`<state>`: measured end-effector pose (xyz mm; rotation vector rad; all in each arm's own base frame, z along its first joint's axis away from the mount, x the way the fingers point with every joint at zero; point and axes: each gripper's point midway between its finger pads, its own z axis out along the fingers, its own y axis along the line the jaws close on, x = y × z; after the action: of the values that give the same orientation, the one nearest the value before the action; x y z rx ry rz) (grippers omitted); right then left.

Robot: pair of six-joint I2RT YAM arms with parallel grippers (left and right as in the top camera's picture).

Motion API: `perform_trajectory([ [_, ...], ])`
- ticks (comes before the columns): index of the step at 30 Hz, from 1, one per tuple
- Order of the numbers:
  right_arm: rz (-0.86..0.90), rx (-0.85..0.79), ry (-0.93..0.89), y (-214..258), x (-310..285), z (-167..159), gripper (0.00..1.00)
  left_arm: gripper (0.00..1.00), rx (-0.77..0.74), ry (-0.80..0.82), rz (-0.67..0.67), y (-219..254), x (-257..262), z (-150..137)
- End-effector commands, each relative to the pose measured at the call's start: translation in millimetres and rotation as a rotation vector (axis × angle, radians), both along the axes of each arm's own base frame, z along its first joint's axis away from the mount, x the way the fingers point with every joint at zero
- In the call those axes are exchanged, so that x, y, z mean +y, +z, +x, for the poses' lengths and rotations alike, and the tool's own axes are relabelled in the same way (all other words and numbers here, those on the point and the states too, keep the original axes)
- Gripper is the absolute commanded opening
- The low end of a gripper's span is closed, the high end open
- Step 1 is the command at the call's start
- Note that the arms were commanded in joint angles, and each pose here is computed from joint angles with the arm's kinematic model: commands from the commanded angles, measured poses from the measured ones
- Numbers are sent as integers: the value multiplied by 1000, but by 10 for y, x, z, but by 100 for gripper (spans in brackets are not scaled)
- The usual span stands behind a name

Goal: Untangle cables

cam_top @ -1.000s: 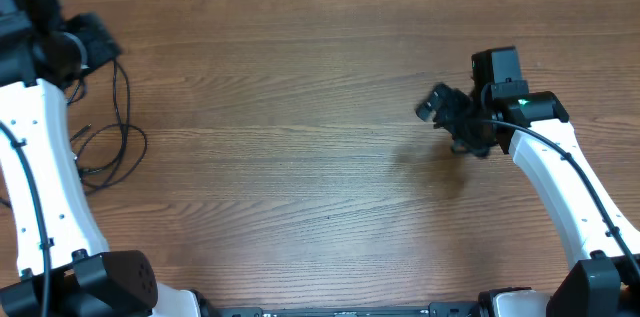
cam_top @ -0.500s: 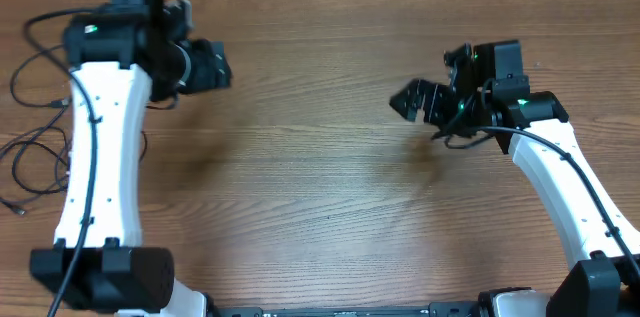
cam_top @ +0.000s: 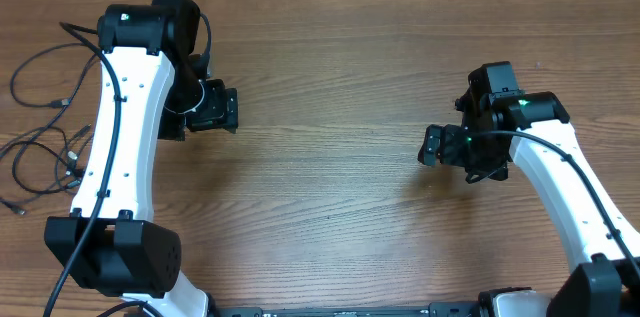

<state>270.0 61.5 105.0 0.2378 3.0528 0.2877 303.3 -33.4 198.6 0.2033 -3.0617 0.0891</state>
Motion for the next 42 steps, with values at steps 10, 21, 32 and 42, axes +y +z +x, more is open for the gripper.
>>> perform_trajectory([
  [10,1,-167,1,173,-68,-303,100,83,-66,-38,73,-230,-18,-361],
  [21,63,-633,-1,1018,-63,-367,100,100,-590,55,14,-112,69,-721],
  [32,63,-729,-6,1221,-96,-477,100,100,-840,108,75,166,282,-922],
  [42,61,-711,-6,1186,-96,-479,100,99,-807,105,81,107,285,-946],
])
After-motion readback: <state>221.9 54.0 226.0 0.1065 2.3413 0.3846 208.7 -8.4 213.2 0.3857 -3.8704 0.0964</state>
